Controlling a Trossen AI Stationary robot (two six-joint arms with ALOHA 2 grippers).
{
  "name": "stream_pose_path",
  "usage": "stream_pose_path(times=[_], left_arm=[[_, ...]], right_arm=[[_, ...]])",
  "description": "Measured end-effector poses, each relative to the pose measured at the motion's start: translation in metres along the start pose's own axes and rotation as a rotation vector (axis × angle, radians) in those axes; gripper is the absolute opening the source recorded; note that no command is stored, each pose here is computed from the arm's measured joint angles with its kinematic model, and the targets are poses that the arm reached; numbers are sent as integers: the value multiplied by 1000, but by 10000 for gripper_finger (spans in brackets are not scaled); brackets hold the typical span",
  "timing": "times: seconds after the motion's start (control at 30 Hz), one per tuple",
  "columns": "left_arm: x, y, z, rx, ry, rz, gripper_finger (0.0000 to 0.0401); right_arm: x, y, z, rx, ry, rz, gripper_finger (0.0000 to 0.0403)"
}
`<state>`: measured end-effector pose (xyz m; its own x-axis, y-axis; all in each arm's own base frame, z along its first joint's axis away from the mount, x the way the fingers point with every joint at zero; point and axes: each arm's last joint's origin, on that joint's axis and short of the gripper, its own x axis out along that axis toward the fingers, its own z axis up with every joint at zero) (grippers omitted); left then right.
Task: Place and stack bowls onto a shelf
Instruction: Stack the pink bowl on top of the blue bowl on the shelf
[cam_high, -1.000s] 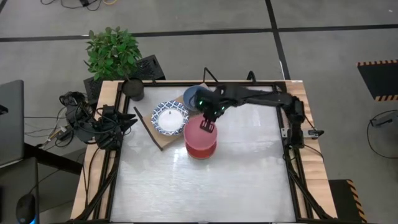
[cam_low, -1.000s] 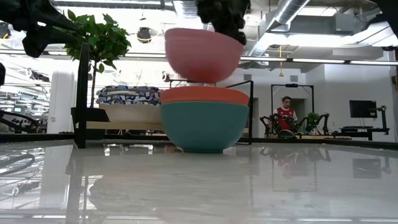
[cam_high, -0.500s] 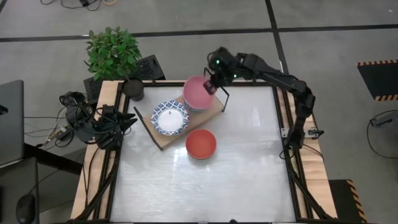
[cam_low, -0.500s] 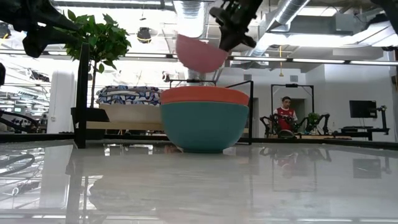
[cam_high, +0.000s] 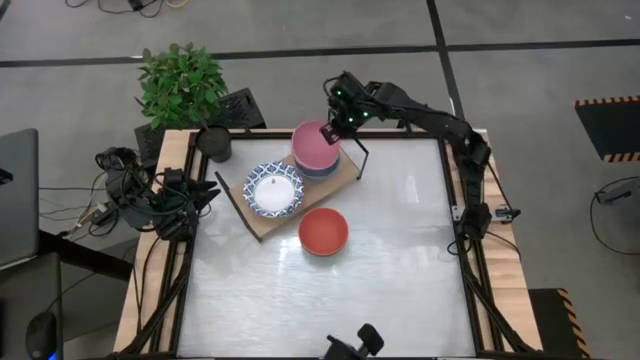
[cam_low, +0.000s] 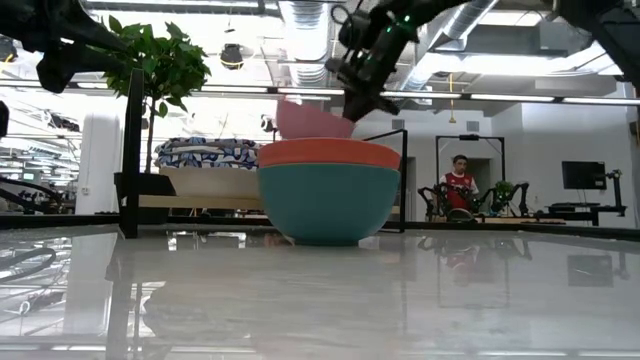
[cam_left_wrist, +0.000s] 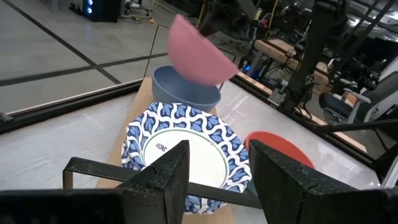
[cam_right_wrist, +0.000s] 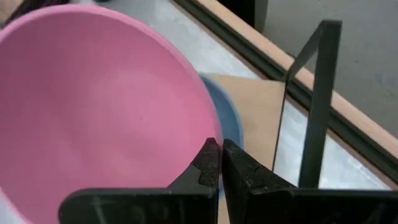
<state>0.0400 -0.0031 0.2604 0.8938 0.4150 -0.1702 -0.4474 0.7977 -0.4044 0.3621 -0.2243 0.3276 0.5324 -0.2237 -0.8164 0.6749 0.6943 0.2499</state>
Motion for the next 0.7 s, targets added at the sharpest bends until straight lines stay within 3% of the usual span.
stream_pose_path(times=[0.27,0.7], left_arm=[[0,0,0,1,1,0,151],[0,0,0,1,0,1,151]], right_arm=[[30,-12,-1,26,63,-16,24],[28,-17,-6,33,132,-18,24]])
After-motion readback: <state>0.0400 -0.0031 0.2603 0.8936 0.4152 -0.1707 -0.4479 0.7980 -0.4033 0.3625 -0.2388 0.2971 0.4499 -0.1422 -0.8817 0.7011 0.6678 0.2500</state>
